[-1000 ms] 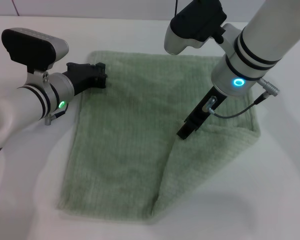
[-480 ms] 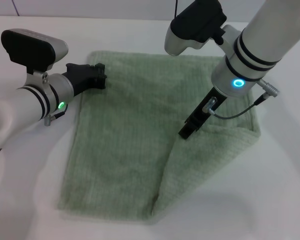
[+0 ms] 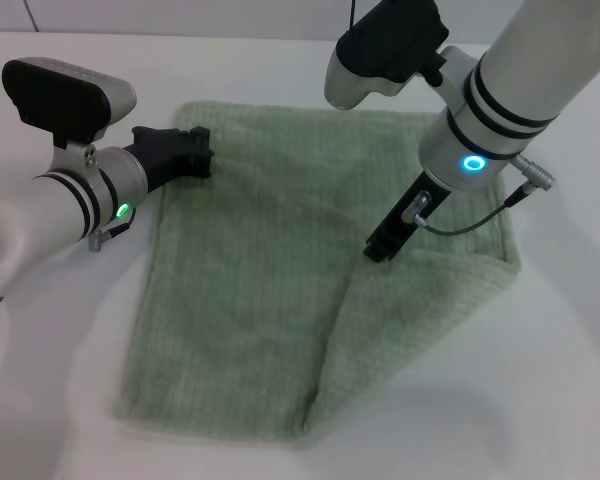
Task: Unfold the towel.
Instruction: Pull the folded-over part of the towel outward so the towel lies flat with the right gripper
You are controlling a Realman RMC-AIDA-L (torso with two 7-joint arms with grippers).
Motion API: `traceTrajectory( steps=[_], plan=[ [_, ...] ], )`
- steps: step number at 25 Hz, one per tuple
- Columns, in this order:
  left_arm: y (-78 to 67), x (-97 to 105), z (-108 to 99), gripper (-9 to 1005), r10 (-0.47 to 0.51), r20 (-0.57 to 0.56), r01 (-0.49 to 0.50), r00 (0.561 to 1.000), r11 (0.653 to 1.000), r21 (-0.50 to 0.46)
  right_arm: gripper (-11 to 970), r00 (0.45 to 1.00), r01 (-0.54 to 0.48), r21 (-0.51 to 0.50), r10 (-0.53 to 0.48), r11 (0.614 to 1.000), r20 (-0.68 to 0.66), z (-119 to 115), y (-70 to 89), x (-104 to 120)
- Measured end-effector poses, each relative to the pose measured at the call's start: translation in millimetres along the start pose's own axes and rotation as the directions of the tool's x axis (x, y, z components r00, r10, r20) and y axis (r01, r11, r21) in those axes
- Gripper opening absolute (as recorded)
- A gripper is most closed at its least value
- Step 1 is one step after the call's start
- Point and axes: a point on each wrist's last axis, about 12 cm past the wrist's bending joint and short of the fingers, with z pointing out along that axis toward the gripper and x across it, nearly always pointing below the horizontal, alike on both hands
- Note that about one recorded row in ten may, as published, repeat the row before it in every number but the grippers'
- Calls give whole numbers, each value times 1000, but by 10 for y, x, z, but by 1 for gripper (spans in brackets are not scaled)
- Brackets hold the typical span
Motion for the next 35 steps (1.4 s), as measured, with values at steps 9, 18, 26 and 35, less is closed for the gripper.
traceTrajectory(
  steps=[9, 18, 26, 35],
  plan=[
    [5, -4, 0, 3, 1, 0, -1, 1000, 1000, -1, 69, 1000, 21, 3, -21, 1000, 1, -5, -1, -8],
    [7, -4, -1, 3, 2, 0, -2, 1000, 1000, -1, 17, 998, 66, -4, -66, 998, -8, -113, 70, -70],
    [9, -1, -3, 3, 2, 0, -2, 1000, 1000, -1, 19, 988, 144, -7, -145, 989, -51, -309, 181, -77],
    [11, 8, -7, 2, 1, -1, -1, 1000, 1000, -2, 20, 964, 253, 37, -248, 967, -100, -559, 283, -70]
  ],
)
